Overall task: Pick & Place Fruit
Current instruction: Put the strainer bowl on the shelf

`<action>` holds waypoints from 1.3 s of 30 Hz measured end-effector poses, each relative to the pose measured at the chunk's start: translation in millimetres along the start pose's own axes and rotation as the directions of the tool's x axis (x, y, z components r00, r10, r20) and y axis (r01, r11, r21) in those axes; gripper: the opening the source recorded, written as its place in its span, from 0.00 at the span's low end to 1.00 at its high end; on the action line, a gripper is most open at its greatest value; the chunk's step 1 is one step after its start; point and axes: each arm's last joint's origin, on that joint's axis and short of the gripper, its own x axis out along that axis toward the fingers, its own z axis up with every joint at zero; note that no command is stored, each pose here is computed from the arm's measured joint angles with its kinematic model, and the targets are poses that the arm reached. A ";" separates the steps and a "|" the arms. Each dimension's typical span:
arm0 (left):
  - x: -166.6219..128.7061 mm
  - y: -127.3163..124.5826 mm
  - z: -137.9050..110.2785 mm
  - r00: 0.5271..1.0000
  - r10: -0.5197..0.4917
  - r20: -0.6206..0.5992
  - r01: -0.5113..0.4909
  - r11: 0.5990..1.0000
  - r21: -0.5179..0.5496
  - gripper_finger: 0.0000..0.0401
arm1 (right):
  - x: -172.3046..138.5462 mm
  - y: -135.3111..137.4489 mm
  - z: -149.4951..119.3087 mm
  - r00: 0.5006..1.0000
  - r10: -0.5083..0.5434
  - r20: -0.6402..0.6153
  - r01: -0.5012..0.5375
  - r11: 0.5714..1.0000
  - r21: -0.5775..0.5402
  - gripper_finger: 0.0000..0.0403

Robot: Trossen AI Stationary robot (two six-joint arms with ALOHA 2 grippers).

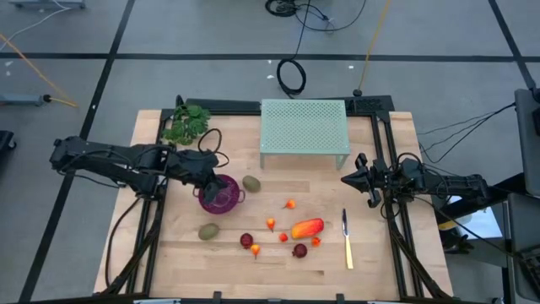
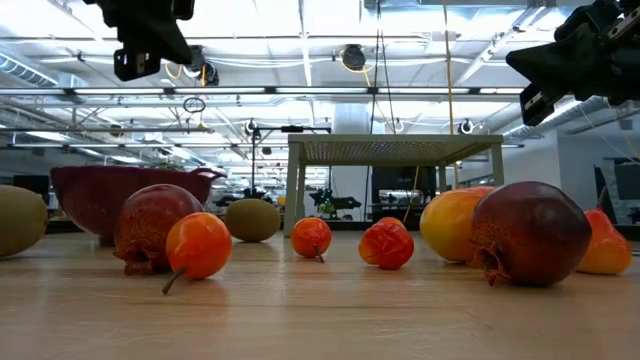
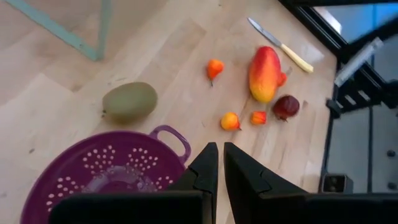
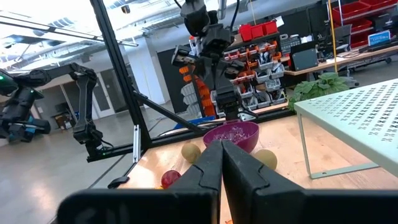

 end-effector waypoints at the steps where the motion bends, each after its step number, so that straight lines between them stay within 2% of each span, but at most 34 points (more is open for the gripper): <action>1: 0.0 0.3 0.2 1.000 0.010 0.009 -0.010 1.000 -0.012 0.07 | 0.0 0.0 0.1 1.000 0.000 0.001 0.000 1.000 0.000 0.01; 15: 0.0 1.0 0.0 1.000 0.025 0.012 -0.025 1.000 0.013 0.07 | 0.0 0.0 0.0 1.000 0.000 0.000 0.000 1.000 0.000 0.01; 21: 0.0 -0.2 -0.9 1.000 -0.015 -0.020 0.015 1.000 0.017 0.07 | 0.0 0.0 0.1 1.000 0.000 0.000 0.000 1.000 0.000 0.01; 33: 0.0 -0.1 -0.8 1.000 -0.011 -0.017 0.012 0.998 0.059 0.07 | 0.0 0.0 0.0 1.000 0.000 0.000 0.000 1.000 0.000 0.01; 39: 0.0 1.9 0.9 0.998 0.055 0.042 -0.056 0.998 0.014 0.07 | 0.0 0.1 0.2 1.000 0.000 0.001 0.000 1.000 0.000 0.01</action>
